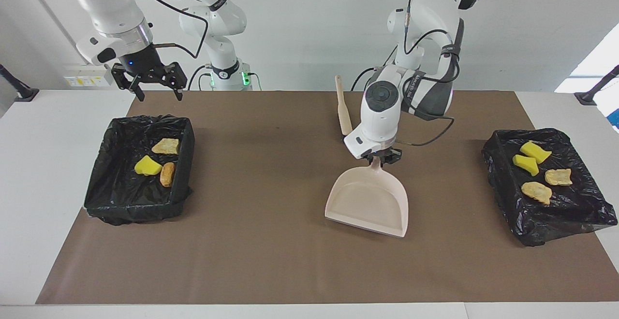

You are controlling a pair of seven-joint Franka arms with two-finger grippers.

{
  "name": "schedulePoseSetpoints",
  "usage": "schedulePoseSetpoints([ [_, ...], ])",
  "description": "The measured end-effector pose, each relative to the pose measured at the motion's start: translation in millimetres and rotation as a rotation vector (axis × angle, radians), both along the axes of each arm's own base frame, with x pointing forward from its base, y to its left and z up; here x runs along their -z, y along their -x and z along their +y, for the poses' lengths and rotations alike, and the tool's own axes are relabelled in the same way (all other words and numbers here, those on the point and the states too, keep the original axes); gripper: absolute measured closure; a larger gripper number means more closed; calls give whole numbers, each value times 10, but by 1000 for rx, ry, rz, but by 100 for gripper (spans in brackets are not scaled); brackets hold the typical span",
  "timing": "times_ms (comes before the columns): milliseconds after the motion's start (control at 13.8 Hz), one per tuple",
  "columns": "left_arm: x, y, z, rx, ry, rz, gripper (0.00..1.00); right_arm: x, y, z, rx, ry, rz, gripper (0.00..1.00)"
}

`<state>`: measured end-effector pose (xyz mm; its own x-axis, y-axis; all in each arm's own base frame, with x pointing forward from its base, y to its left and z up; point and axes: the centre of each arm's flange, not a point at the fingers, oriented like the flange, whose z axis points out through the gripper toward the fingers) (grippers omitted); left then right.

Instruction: Sweep and dump trash in bin

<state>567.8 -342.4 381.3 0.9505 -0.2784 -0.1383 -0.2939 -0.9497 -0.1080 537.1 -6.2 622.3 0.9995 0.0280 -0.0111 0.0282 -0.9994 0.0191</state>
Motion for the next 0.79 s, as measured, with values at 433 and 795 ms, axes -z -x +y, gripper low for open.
schedulePoseSetpoints([
  [433, 352, -102, -559, -134, 50, 26, 68, 0, 0, 0, 0, 0, 0, 0],
  [795, 381, -75, -529, -151, 38, 65, 68, 0, 0, 0, 0, 0, 0, 0],
])
